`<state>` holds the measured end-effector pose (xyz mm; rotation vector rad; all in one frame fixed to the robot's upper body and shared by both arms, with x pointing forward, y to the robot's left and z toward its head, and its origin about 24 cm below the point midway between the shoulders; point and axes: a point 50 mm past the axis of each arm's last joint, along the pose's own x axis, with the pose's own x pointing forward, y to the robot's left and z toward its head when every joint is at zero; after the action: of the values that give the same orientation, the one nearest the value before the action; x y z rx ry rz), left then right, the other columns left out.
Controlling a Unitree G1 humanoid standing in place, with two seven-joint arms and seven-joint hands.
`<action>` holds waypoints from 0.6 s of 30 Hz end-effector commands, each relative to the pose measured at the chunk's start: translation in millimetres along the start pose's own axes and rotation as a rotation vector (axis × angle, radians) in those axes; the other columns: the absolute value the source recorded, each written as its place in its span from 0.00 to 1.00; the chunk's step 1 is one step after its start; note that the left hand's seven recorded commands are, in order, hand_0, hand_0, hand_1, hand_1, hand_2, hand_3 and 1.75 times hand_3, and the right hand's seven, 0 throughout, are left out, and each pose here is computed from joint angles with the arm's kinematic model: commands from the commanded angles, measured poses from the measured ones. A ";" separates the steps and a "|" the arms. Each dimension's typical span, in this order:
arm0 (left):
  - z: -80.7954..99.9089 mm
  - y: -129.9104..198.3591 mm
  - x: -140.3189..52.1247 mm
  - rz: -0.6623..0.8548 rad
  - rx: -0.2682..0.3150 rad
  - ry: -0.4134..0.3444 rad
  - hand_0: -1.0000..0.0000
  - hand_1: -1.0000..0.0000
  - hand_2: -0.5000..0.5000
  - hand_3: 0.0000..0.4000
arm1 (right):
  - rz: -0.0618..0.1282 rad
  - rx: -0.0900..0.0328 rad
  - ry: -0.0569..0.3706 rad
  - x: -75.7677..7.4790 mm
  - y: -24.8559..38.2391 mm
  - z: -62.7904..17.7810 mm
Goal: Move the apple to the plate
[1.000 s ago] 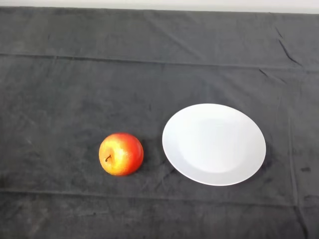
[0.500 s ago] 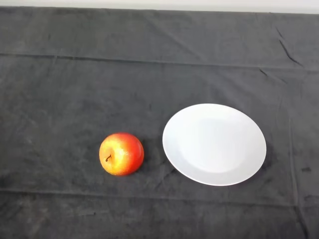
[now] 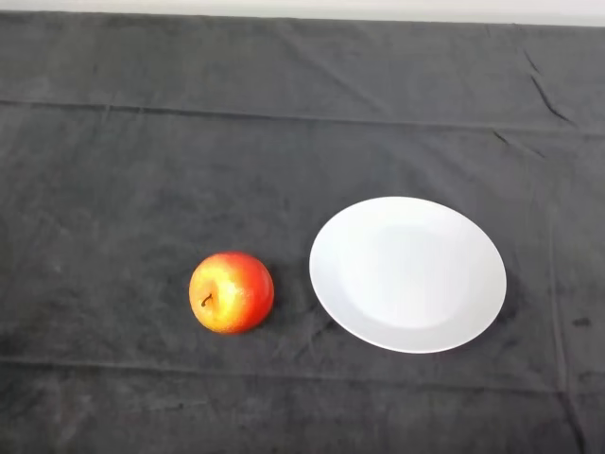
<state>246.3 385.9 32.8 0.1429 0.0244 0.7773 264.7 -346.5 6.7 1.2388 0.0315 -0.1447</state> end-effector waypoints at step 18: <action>33.0 -35.2 0.9 -0.170 0.098 -0.228 1.00 1.00 0.50 0.00 | 0.005 -0.009 -0.014 0.8 3.9 8.0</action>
<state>270.7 363.2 54.6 0.2927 -0.0937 0.6154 264.7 -346.5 6.7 1.2388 0.0315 -0.1449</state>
